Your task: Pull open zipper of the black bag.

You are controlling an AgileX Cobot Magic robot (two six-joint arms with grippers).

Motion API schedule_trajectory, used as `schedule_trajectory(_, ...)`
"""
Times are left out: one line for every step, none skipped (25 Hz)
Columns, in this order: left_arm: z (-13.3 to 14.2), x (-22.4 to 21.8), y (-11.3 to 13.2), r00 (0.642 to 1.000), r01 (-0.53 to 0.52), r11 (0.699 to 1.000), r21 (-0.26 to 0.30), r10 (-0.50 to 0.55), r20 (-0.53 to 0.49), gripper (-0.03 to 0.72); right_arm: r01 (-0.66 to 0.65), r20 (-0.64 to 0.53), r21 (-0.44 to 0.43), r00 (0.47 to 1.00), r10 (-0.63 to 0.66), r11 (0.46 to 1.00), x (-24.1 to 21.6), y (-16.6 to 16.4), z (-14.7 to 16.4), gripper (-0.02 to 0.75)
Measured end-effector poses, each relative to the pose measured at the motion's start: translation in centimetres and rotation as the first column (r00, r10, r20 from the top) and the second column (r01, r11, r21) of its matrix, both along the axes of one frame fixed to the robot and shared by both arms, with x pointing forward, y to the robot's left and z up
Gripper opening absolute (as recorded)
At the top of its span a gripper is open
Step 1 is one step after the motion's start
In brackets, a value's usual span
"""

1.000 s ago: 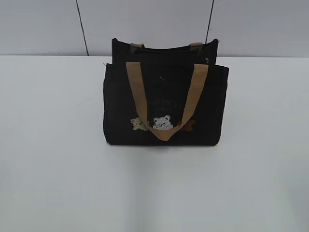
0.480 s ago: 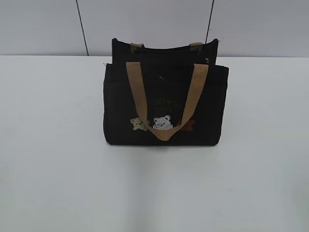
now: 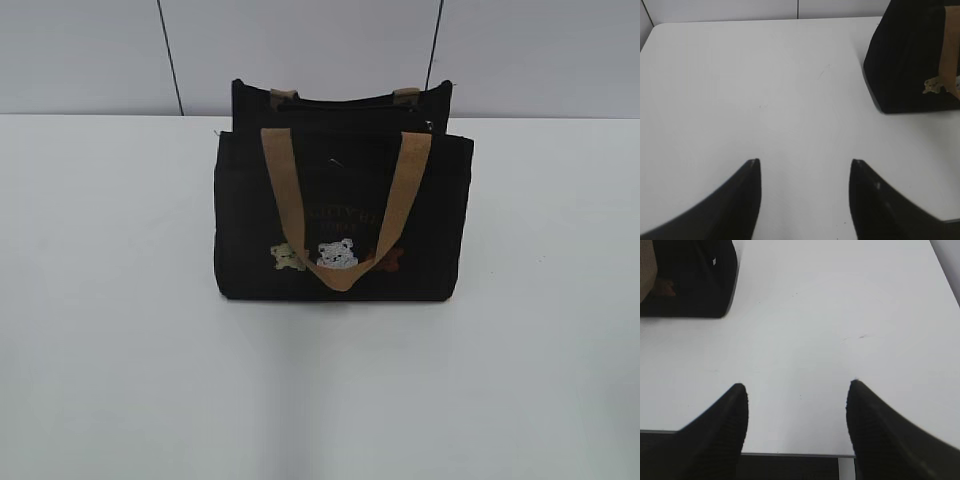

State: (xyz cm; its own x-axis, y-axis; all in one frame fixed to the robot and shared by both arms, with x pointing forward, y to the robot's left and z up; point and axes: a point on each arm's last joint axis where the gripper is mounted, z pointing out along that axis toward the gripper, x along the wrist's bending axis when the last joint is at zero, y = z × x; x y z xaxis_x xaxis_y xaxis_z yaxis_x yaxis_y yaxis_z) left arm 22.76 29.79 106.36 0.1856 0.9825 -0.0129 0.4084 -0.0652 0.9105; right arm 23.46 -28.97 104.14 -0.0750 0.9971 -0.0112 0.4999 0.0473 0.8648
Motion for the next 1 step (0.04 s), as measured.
schedule_trajectory(0.00,0.00,0.00,1.000,0.000,1.000,0.000,0.000,0.000,0.417,0.000,0.000,0.000,1.000,0.000,1.000,0.00,0.00,0.00,0.470)
